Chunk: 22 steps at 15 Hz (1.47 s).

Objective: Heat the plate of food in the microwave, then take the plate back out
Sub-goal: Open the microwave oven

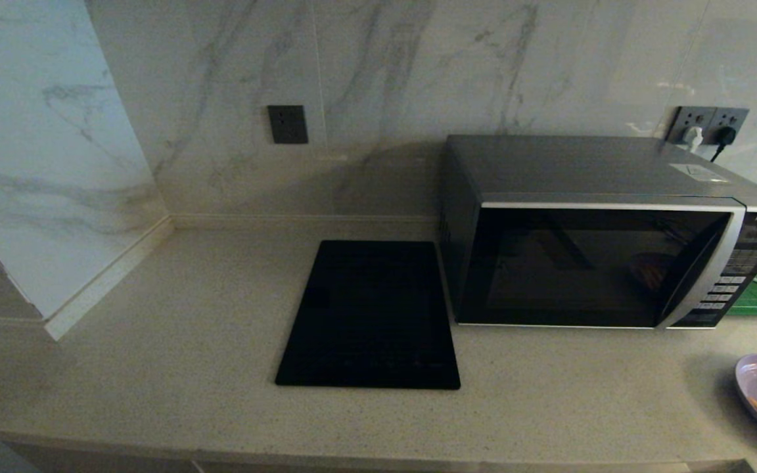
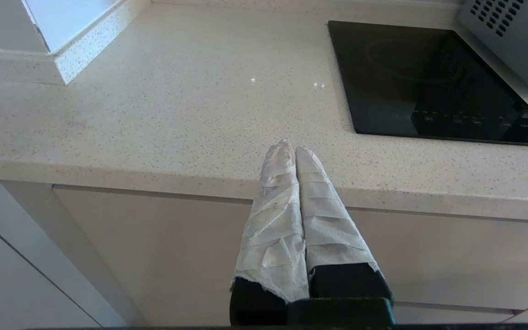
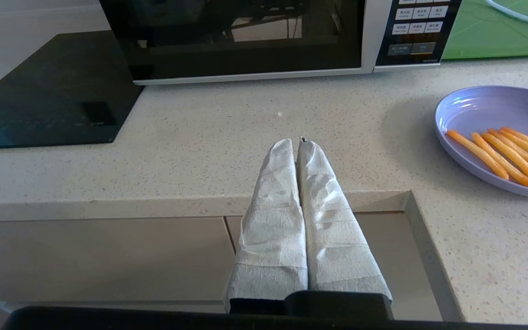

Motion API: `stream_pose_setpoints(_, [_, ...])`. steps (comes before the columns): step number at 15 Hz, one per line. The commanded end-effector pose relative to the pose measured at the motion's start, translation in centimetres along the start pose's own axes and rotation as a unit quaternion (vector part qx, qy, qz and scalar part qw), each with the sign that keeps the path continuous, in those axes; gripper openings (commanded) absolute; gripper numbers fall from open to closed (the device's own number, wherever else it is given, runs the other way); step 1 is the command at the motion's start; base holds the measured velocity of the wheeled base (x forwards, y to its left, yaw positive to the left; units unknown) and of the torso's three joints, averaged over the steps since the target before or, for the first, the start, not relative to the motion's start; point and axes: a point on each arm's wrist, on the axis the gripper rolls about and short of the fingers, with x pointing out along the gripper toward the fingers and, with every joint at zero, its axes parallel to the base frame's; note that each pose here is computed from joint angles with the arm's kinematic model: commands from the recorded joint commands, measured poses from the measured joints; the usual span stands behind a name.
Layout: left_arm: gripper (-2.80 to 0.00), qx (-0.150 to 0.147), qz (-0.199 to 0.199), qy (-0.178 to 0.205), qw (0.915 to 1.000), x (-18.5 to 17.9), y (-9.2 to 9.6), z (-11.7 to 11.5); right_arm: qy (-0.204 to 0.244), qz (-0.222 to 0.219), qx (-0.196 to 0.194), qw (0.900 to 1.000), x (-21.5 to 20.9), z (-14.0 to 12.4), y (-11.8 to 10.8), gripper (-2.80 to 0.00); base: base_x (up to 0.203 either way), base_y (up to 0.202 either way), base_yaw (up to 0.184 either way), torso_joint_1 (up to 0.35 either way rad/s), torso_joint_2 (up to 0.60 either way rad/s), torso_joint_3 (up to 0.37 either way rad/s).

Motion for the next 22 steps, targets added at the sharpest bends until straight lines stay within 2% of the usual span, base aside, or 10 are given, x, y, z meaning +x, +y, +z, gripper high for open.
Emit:
stream_pose_setpoints(1, [-2.8,0.0,0.0,0.0,1.0,0.0,0.0,0.0,-0.001,0.0,0.0,1.0,-0.01,0.01,0.0,-2.8,0.0,0.0,0.0,0.0,0.0,0.0])
stream_pose_setpoints(17, [-2.8,0.0,0.0,0.0,1.0,0.0,0.0,0.0,-0.001,-0.002,0.001,1.0,0.0,-0.01,-0.01,-2.8,0.0,0.0,0.0,0.0,0.0,0.0])
stream_pose_setpoints(19, [-2.8,0.0,0.0,0.0,1.0,0.01,0.0,0.01,-0.005,-0.007,0.025,1.0,0.0,0.05,-0.03,-2.8,0.0,0.0,0.0,0.0,0.0,0.0])
stream_pose_setpoints(22, [-2.8,0.0,0.0,0.0,1.0,0.01,0.0,0.01,-0.014,-0.007,0.026,1.0,-0.19,0.64,0.03,-2.8,0.0,0.0,0.0,0.0,0.0,0.0])
